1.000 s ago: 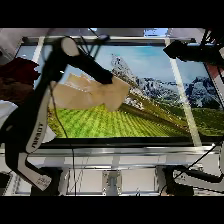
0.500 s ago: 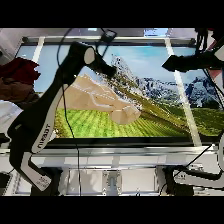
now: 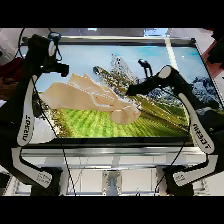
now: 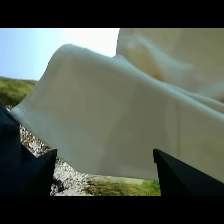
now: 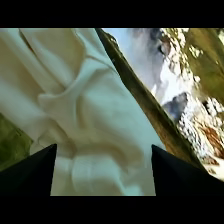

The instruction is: Fold the shirts.

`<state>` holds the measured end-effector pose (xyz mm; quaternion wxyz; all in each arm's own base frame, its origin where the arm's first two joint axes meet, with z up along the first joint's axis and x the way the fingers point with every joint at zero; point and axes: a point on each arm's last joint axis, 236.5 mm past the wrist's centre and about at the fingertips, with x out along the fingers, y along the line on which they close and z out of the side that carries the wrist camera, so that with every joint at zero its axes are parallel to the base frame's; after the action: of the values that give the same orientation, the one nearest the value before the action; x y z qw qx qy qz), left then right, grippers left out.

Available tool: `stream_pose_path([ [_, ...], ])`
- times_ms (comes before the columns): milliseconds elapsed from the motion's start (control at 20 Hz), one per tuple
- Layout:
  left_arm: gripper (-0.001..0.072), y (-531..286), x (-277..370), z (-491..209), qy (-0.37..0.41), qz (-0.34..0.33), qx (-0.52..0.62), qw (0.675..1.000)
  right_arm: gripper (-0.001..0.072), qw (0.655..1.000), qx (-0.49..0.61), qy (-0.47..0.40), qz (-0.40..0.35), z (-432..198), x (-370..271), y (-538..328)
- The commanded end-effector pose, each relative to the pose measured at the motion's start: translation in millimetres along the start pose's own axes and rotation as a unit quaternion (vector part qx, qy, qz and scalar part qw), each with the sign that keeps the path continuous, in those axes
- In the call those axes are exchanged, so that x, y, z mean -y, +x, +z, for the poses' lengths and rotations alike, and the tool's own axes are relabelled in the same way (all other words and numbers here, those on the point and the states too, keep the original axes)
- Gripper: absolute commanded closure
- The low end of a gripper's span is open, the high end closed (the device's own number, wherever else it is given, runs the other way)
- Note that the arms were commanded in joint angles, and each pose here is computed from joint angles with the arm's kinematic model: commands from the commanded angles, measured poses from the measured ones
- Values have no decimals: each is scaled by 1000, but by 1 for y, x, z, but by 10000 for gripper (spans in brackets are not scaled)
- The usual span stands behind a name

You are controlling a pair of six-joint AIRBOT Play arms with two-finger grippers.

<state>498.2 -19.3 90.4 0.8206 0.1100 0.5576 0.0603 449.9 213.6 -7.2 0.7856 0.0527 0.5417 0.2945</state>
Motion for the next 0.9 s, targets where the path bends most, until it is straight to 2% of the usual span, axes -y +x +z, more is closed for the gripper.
stream_pose_path([
  [0, 3, 18, -21, -21, -46, -33, -44, 997, 32, 998, 53, -21, -16, 22, -13, 50],
  [200, 3, 20, -24, -5, -53, -37, -10, 998, 34, 995, 94, -12, -21, 42, -20, 60],
  [700, 3, 28, -12, -2, -54, -59, -9, 997, 59, 999, -40, 14, 3, -10, -24, 98],
  [800, 2, 28, -12, -2, -43, -59, -9, 997, 135, 999, -42, 14, 3, -11, -24, 98],
  [850, 3, 28, -12, -2, -41, -59, -9, 997, 280, 999, -46, 13, 2, -13, -23, 98],
])
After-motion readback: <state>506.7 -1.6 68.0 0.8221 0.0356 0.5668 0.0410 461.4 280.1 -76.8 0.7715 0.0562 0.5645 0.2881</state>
